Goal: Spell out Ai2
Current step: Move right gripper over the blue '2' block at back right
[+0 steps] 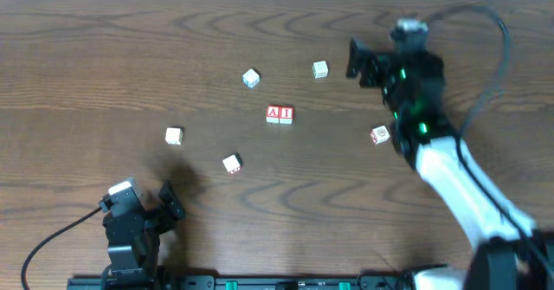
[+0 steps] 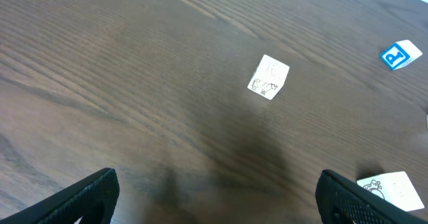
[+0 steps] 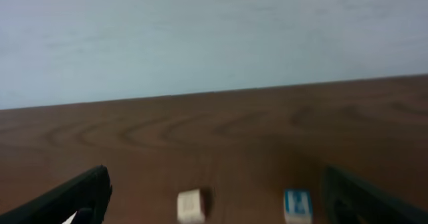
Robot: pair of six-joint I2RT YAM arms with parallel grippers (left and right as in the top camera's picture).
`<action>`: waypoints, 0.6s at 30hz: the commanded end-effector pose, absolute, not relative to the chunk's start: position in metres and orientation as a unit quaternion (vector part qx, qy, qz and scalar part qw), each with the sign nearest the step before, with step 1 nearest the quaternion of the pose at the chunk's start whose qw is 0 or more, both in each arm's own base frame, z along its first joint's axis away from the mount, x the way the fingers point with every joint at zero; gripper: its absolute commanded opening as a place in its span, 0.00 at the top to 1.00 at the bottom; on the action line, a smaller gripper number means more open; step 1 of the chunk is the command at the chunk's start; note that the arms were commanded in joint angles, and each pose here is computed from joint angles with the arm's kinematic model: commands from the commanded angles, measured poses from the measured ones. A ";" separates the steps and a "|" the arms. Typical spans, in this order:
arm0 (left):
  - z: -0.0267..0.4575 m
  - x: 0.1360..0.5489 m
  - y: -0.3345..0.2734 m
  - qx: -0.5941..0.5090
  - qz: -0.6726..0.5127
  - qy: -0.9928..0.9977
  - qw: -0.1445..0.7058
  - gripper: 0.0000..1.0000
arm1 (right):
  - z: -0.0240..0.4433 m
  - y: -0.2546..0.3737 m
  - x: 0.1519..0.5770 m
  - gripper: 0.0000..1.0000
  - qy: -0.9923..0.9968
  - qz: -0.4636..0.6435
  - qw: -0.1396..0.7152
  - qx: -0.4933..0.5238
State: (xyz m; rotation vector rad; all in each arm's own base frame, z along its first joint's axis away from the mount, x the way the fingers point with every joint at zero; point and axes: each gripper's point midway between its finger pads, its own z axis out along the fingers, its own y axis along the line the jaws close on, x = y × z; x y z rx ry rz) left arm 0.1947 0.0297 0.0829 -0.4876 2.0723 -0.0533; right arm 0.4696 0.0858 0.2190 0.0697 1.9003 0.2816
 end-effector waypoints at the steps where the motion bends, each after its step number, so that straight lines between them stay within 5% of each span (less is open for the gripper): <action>1: 0.079 0.194 0.031 -0.200 -0.018 0.853 0.482 0.05 | 0.226 0.079 0.507 0.01 0.815 0.098 0.570 0.024; 10: 0.079 0.194 0.031 -0.200 -0.018 0.853 0.482 0.05 | 0.198 0.056 0.590 0.01 0.862 0.070 0.499 0.051; 18: 0.079 0.194 0.031 -0.200 -0.018 0.853 0.482 0.05 | 0.134 0.040 0.594 0.01 0.926 0.047 0.368 0.066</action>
